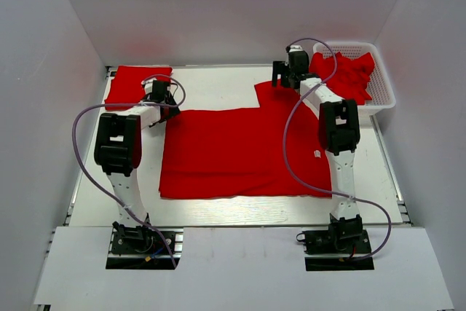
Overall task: Fold and stack the t-shirts
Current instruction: Grap the side of the flattened tshirt furthest away from the robot with both arms
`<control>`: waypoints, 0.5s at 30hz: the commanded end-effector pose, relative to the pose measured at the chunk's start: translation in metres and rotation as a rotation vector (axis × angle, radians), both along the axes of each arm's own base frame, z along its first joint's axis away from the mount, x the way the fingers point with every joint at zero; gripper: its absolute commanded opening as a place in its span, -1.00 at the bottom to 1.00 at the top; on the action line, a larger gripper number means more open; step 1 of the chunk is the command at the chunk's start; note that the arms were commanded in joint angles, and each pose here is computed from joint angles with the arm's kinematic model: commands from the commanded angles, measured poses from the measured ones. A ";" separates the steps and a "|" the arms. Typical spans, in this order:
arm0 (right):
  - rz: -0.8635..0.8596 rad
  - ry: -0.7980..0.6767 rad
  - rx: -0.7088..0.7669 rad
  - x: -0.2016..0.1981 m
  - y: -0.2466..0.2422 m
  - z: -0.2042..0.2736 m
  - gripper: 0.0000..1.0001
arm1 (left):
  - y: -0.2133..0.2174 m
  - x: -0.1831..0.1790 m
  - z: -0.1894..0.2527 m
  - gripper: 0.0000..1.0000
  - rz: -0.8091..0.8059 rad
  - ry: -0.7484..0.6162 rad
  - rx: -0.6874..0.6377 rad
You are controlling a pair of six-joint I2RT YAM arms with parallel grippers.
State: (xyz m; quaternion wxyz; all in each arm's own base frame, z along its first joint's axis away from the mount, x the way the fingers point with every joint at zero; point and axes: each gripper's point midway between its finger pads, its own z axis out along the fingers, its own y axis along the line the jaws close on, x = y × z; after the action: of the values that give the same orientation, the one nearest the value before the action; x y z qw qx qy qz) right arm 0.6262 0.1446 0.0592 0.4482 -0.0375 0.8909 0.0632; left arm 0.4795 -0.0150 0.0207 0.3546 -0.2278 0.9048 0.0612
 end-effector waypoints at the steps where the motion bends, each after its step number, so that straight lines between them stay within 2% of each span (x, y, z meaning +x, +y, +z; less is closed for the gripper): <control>1: -0.015 -0.120 0.004 0.030 -0.011 0.024 0.81 | -0.008 0.011 -0.003 0.76 -0.028 -0.016 -0.048; 8: 0.001 -0.120 0.056 0.046 -0.009 0.009 0.81 | -0.010 0.007 -0.017 0.38 -0.054 0.019 -0.046; 15: 0.093 -0.074 0.109 0.042 0.008 -0.016 0.81 | -0.020 -0.001 -0.026 0.24 -0.099 0.032 -0.088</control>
State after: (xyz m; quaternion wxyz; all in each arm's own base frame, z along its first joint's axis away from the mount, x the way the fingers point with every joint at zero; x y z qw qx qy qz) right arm 0.6602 0.1362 0.0328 0.4658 -0.0370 0.8792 0.0936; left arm 0.4988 -0.0218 0.0205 0.3786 -0.2114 0.9004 0.0358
